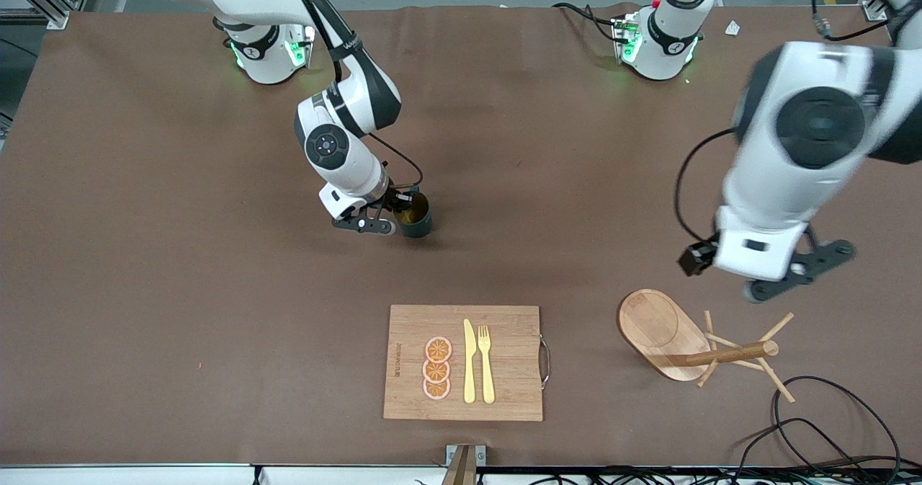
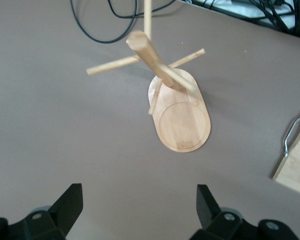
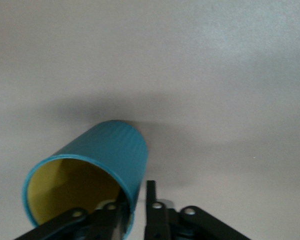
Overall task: Transfer cup from left to right arm and place
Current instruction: 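Carry the teal mug away from the stand with the right gripper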
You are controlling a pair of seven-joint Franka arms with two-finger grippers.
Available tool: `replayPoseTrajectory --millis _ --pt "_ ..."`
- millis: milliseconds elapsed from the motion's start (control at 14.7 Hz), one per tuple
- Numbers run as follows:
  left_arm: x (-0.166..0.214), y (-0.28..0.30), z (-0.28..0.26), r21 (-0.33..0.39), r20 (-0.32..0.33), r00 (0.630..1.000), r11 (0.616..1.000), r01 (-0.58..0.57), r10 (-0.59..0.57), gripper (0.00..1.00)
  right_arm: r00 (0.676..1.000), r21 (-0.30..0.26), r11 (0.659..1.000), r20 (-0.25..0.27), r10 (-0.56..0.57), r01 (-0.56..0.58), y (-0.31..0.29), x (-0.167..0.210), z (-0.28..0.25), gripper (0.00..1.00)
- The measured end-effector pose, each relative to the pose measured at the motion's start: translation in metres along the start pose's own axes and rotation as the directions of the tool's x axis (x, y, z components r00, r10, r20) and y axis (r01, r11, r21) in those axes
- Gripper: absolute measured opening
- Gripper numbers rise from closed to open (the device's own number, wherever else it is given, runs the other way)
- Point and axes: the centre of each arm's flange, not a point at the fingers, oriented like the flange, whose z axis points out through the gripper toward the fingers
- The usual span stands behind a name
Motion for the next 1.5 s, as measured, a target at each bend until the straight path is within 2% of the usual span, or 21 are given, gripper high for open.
replayPoseTrajectory --millis 68,272,477,613,885,1089,1294,1498 --pt "0.01 -0.02 0.0 -0.027 0.018 1.0 0.999 -0.022 0.023 1.0 1.0 0.005 1.0 -0.006 -0.017 0.017 -0.002 0.001 -0.003 0.04" --pt "0.029 -0.067 -0.008 -0.087 0.036 0.998 0.995 -0.049 0.052 1.0 0.994 0.01 0.994 -0.018 -0.108 0.108 0.003 0.016 -0.016 0.04" --pt "0.033 -0.093 -0.026 -0.124 0.022 0.997 0.99 -0.07 0.073 1.0 0.978 0.007 0.979 0.036 -0.204 0.204 0.034 0.053 -0.046 0.04" --pt "0.03 -0.107 -0.04 -0.148 0.017 0.994 0.983 -0.106 0.11 1.0 0.958 0.009 0.959 0.046 -0.285 0.285 0.071 0.09 -0.079 0.04" --pt "0.016 -0.144 -0.056 -0.194 0.059 0.986 0.971 -0.141 0.156 1.0 0.891 -0.032 0.89 0.018 -0.454 0.454 0.178 0.154 -0.128 0.04" --pt "-0.005 -0.157 -0.062 -0.2 0.062 0.973 0.958 -0.207 0.223 1.0 0.814 -0.079 0.811 0.012 -0.581 0.58 0.253 0.181 -0.149 0.04" --pt "-0.034 -0.153 -0.067 -0.187 0.071 0.964 0.953 -0.239 0.256 1.0 0.747 -0.142 0.735 0.068 -0.661 0.663 0.302 0.197 -0.149 0.04" --pt "-0.056 -0.148 -0.07 -0.18 0.078 0.958 0.948 -0.261 0.278 1.0 0.699 -0.162 0.681 0.111 -0.706 0.714 0.326 0.211 -0.125 0.04"
